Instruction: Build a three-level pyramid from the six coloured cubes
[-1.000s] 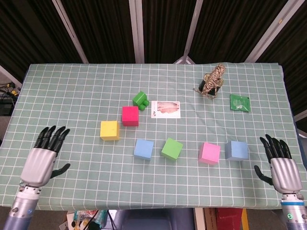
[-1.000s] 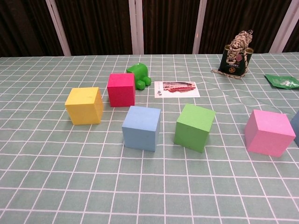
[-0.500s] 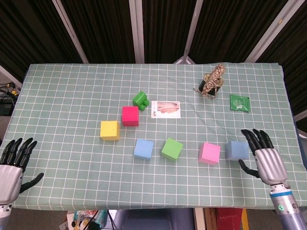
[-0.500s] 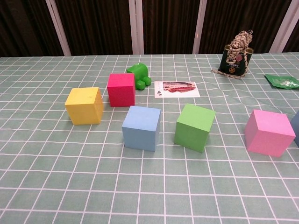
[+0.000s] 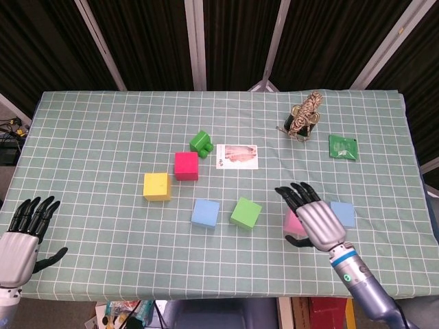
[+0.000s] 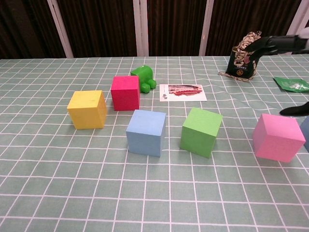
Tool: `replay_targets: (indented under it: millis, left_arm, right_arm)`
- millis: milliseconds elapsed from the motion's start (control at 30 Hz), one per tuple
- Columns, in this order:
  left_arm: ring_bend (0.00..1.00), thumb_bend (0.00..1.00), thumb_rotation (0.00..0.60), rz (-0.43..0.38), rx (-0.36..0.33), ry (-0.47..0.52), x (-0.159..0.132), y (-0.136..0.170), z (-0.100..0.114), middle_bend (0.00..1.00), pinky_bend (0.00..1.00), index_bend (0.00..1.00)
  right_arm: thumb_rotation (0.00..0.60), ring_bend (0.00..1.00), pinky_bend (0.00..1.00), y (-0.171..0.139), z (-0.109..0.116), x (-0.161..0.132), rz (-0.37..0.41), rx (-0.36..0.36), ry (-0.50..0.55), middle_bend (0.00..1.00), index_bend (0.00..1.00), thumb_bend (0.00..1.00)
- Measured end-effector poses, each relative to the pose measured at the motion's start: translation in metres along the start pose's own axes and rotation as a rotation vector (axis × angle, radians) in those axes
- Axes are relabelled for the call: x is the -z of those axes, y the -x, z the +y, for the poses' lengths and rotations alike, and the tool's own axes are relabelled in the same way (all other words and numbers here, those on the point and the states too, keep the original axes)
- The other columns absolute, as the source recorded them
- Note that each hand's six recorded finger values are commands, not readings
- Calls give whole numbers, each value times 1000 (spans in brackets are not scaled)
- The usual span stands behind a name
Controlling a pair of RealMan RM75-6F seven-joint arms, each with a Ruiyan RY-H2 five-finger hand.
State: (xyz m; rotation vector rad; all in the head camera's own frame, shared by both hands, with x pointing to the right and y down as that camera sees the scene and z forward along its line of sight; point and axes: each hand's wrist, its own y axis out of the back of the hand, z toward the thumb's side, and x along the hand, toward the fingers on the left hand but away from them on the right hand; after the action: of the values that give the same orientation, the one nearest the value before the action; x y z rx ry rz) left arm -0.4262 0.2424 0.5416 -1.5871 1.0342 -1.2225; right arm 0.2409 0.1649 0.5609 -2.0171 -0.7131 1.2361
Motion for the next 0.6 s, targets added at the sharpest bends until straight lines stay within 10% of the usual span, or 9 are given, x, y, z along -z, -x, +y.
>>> replay_targets:
  millis: [600]
  left_arm:
    - [0, 35, 600, 17, 40, 37, 4, 0, -2, 32, 0, 0]
  right_arm:
    - [600, 11, 0, 67, -53, -54, -16, -21, -67, 260, 0, 209]
